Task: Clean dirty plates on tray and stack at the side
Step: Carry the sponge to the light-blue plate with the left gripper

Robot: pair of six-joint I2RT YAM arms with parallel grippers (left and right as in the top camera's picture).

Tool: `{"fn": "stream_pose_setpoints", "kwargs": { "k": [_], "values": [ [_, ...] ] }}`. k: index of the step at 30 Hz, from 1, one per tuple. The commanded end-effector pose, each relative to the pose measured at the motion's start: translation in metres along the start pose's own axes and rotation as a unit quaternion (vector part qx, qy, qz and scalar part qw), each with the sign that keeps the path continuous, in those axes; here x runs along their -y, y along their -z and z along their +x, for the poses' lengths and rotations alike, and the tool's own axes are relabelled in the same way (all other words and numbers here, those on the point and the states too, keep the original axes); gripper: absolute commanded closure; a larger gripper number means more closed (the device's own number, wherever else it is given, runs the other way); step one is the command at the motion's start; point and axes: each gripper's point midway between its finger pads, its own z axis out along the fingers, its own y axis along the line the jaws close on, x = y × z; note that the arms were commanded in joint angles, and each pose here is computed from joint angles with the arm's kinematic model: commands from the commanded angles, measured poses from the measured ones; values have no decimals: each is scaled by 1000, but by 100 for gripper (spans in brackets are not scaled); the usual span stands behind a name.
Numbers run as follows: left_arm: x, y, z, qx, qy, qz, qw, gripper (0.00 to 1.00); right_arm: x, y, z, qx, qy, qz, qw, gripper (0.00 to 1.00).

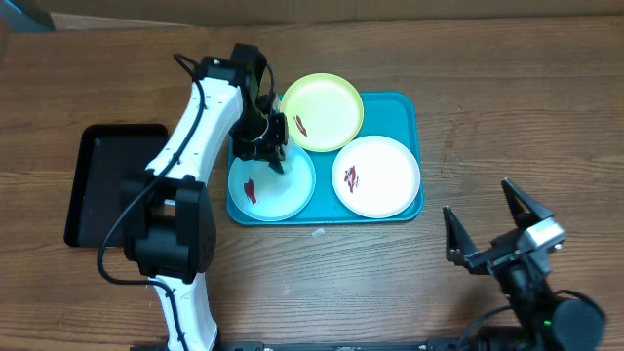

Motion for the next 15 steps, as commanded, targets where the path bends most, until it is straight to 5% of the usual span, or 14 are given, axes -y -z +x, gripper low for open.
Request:
{"fn": "stream_pose_setpoints", "kwargs": {
  "k": [1, 8, 15],
  "values": [
    [-6, -23, 3, -8, -5, -8, 1000, 96, -9, -5, -46, -19, 31, -19, 999, 0],
    [-25, -59, 22, -31, 2, -20, 999, 96, -8, -47, -70, -198, -28, -61, 978, 0],
    [-32, -73, 22, -23, 11, -25, 999, 91, -61, -85, -109, -222, -163, -307, 911, 0]
  ]
}}
